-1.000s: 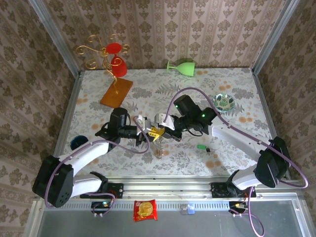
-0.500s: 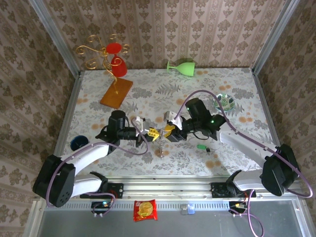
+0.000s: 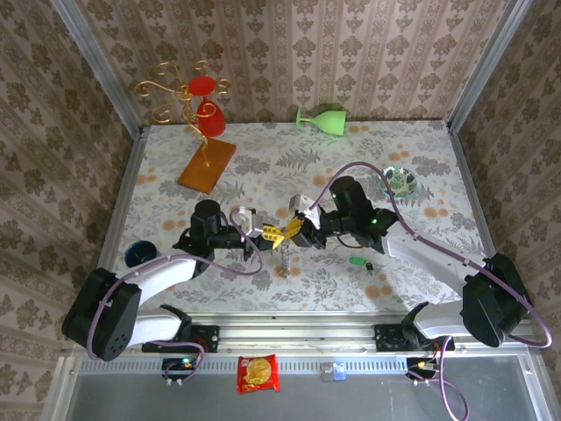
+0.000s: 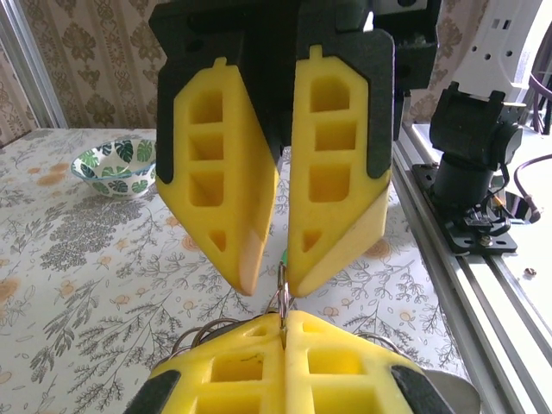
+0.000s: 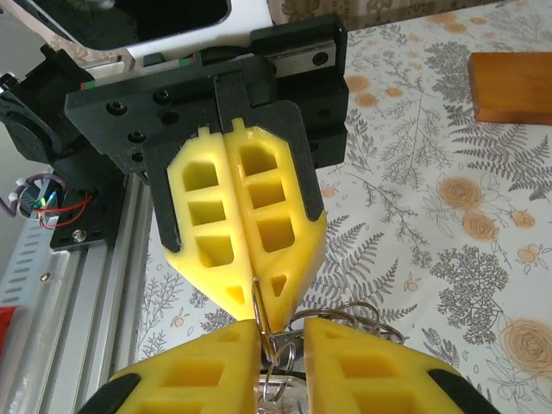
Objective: Put the keys on the keyring
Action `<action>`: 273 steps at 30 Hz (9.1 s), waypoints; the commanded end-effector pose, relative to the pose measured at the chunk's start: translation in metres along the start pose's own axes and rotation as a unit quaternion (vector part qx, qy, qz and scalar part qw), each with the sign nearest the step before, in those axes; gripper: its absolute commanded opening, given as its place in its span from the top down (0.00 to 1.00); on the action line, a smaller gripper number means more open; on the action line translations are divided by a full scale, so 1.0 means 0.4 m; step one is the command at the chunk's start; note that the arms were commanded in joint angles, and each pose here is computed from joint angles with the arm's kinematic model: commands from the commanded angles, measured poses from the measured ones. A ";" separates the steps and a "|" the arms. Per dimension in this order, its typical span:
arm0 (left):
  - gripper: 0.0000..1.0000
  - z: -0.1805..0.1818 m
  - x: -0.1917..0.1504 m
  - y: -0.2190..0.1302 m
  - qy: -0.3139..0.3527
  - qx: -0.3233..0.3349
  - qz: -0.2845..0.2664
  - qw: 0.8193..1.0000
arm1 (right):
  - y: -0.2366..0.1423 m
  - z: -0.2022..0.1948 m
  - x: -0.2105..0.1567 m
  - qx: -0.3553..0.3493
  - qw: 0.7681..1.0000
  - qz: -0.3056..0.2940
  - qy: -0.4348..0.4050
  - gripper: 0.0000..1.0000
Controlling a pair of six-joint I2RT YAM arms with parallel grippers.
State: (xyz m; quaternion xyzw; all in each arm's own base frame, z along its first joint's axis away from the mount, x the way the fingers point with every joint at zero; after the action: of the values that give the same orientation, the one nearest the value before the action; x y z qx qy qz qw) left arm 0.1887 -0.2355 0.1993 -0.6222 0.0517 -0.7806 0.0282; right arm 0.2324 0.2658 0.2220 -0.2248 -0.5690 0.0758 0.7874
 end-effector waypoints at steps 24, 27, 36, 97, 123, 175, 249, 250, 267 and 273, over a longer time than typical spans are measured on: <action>0.88 0.017 0.033 -0.010 0.024 -0.028 0.083 0.996 | 0.025 0.048 0.016 0.012 0.979 0.173 -0.107 1.00; 1.00 0.022 0.042 -0.007 0.030 -0.031 0.081 0.996 | 0.024 0.058 0.034 0.024 0.981 0.159 -0.105 1.00; 1.00 0.010 0.031 -0.010 0.032 -0.015 0.040 0.999 | -0.028 0.026 0.042 0.002 0.998 0.030 -0.059 0.68; 1.00 0.023 0.037 -0.014 0.044 -0.007 0.076 0.996 | -0.018 0.017 0.050 -0.045 0.991 0.071 -0.105 0.67; 1.00 0.025 0.035 -0.017 0.009 0.015 0.042 0.999 | -0.008 0.018 0.028 -0.097 0.984 0.048 -0.142 0.79; 1.00 0.031 0.031 -0.010 0.012 0.051 0.023 0.998 | -0.029 0.004 0.010 -0.124 0.986 0.019 -0.114 0.64; 1.00 0.020 0.065 0.010 0.069 -0.005 0.078 0.995 | -0.043 0.014 0.055 -0.017 0.998 0.017 -0.059 0.65; 1.00 0.023 0.068 0.010 0.064 -0.001 0.064 0.996 | -0.046 0.012 0.051 -0.015 0.998 0.010 -0.053 0.64; 1.00 0.041 0.081 -0.005 0.015 0.020 -0.040 0.999 | -0.044 -0.009 0.028 -0.095 0.989 0.003 -0.109 0.63; 1.00 0.041 0.078 -0.005 0.011 0.014 -0.040 0.999 | -0.056 -0.009 0.045 -0.125 0.982 -0.005 -0.144 0.63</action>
State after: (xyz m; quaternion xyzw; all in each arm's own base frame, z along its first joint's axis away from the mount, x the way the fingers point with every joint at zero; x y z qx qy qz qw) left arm 0.2004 -0.2387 0.2274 -0.6187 0.0168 -0.7849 0.0273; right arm 0.2368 0.2539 0.2334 -0.2986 -0.6505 0.0548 0.6962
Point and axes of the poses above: each hand's point on the last joint's axis, 136 mm out from that joint toward the fingers, its own y axis out along the fingers, its own z axis along the line the jaws close on, x = y × z, the point moved 5 cm from there along -y, back along the fingers, and after that the axes turned 11 degrees about y, right-handed, at the moved point
